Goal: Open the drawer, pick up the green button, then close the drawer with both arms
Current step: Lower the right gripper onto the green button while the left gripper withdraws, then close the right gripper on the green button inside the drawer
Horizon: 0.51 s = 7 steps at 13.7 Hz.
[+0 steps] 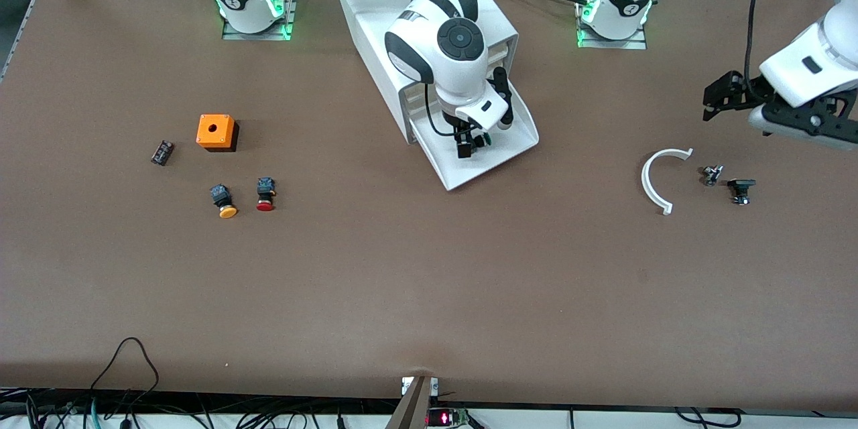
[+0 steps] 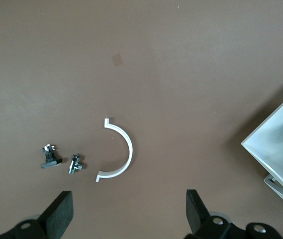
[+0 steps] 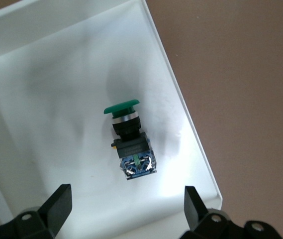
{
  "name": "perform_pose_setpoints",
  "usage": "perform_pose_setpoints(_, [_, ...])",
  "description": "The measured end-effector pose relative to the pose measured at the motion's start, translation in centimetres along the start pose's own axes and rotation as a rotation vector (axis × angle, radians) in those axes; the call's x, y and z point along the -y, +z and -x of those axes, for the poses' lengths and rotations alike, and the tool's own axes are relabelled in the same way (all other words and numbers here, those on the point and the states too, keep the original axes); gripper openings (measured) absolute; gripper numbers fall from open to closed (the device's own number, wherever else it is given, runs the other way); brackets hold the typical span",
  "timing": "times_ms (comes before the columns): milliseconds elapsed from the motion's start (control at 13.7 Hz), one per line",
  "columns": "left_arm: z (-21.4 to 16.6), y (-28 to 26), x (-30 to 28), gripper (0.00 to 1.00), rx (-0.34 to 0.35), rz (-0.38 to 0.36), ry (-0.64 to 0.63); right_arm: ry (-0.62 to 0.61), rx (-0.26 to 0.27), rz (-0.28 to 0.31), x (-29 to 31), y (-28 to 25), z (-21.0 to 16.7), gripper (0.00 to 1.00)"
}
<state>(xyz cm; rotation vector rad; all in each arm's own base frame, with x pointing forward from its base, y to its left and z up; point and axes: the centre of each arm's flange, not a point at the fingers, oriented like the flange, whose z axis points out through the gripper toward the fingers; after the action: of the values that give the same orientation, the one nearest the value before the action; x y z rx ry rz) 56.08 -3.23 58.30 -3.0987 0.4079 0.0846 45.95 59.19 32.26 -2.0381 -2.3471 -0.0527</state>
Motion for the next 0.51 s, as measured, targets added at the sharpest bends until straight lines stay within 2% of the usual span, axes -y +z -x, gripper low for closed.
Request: perform_pose_setpoints(510, [0.2, -0.1, 1.0, 1.00, 0.018, 0.014, -0.068, -0.058, 0.014, 0.018, 0.4, 2.2, -0.8, 1.00])
